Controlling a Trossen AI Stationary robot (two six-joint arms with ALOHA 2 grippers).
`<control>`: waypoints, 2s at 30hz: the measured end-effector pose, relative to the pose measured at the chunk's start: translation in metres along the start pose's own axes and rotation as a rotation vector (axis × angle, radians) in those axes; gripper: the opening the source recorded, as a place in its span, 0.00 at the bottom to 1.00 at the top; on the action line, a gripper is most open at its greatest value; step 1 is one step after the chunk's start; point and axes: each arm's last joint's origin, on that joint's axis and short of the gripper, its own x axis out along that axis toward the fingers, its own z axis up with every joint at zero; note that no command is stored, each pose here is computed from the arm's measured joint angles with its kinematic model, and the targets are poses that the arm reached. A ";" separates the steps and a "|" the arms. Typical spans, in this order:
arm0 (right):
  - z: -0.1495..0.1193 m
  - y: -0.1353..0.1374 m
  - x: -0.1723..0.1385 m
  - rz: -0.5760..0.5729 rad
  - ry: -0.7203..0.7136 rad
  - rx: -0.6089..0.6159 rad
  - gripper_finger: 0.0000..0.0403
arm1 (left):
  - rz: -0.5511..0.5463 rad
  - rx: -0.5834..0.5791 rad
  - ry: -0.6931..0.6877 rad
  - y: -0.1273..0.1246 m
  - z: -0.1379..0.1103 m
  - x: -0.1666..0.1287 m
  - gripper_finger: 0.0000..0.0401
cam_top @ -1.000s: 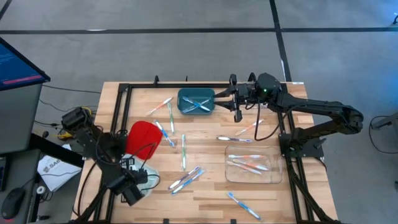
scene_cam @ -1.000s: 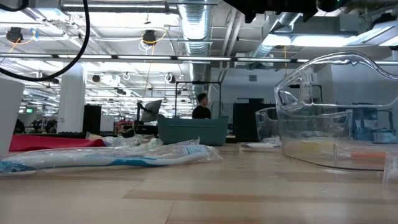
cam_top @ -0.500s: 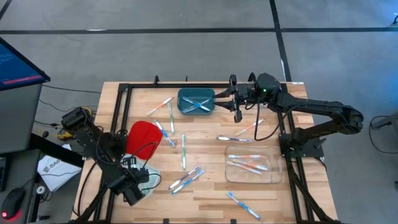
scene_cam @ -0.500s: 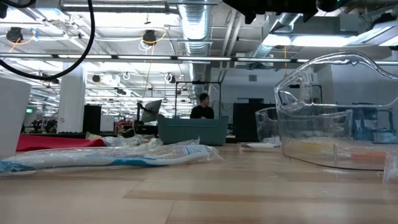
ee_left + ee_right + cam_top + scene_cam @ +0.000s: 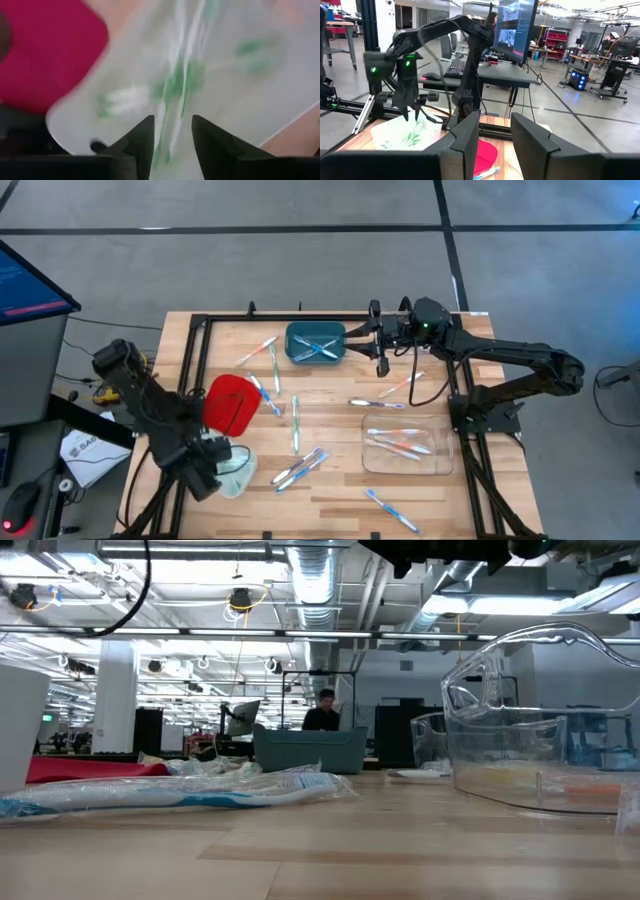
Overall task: Pick & Place Toothbrushes
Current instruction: Adjust the white bin on the table
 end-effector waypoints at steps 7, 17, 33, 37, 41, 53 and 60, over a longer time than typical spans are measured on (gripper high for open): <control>0.000 0.000 0.000 0.000 -0.001 0.000 0.27 | 0.011 -0.032 -0.311 0.020 0.016 -0.020 0.18; 0.000 0.000 0.000 0.000 -0.001 0.000 0.27 | 0.094 0.031 -0.295 0.034 0.076 0.004 0.00; -0.001 0.000 0.000 0.002 0.007 0.003 0.27 | -0.082 0.175 -0.098 0.038 0.109 0.031 0.00; -0.001 0.000 0.000 0.002 0.007 0.003 0.27 | -0.138 0.198 -0.066 0.037 0.108 0.031 0.00; -0.001 0.000 0.000 0.002 0.010 0.005 0.27 | -0.173 0.202 -0.043 0.036 0.107 0.031 0.00; -0.002 0.000 0.000 0.003 0.020 0.010 0.27 | -0.304 0.247 0.074 0.032 0.100 0.030 0.00; -0.002 0.000 0.000 0.003 0.021 0.010 0.27 | -0.212 0.265 -0.016 0.034 0.098 0.024 0.00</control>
